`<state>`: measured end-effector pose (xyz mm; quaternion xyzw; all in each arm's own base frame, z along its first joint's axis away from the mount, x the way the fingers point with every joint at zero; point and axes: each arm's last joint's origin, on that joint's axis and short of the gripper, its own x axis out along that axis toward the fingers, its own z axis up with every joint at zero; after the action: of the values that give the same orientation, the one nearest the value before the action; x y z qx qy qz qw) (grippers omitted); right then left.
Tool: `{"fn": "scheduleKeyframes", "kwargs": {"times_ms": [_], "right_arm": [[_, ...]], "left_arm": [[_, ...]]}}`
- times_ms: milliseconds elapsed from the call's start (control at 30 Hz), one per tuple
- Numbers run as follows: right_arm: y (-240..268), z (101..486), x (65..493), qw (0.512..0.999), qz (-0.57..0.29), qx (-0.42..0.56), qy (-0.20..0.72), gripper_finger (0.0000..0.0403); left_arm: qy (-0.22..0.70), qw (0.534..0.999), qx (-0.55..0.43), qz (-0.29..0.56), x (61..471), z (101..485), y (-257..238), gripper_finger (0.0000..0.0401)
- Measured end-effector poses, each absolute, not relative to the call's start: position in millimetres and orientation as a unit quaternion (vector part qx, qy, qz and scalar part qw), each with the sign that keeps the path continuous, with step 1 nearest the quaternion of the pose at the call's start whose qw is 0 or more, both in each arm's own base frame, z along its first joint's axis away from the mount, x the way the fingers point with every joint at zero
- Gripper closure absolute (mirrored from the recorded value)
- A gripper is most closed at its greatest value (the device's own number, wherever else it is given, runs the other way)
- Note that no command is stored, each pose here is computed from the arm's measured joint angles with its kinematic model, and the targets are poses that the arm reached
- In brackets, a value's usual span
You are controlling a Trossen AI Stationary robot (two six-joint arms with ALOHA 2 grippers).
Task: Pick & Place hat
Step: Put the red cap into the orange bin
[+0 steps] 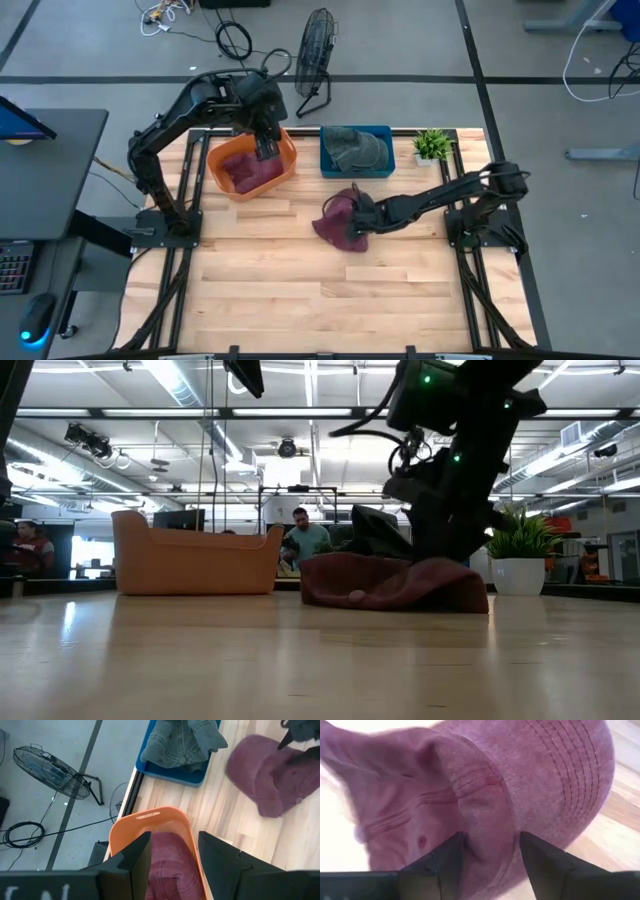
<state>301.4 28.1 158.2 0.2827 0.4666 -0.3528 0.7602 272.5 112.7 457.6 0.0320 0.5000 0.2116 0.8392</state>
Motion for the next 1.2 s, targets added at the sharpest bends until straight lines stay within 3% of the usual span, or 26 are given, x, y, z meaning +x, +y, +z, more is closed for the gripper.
{"fn": "scheduleKeyframes", "kwargs": {"times_ms": [167,367,500,633,933,1200], "right_arm": [[28.7,147.8,305.3,0.758,-0.359,0.269,0.473,0.0245],[28.7,154.8,302.8,0.765,-0.345,0.263,0.476,0.0385],[28.9,167.4,299.5,0.770,-0.336,0.285,0.462,0.0378],[27.7,192.4,293.5,0.781,-0.337,0.326,0.412,0.0394],[22.1,251.7,270.6,0.825,-0.324,0.361,0.291,0.0400],[19.5,275.9,270.2,0.862,-0.312,0.345,0.201,0.0402]], "left_arm": [[0.500,0.839,0.032,0.212,272.6,457.5,112.7,0.0234],[0.499,0.839,0.030,0.213,272.7,457.5,112.4,0.0234],[0.484,0.843,-0.031,0.232,273.5,457.3,110.4,0.0234],[0.469,0.855,-0.116,0.189,276.6,456.9,103.0,0.0237],[0.437,0.886,-0.095,0.121,301.4,458.9,57.8,0.0258],[0.395,0.912,-0.059,0.098,355.8,439.9,20.2,0.0220]]}}
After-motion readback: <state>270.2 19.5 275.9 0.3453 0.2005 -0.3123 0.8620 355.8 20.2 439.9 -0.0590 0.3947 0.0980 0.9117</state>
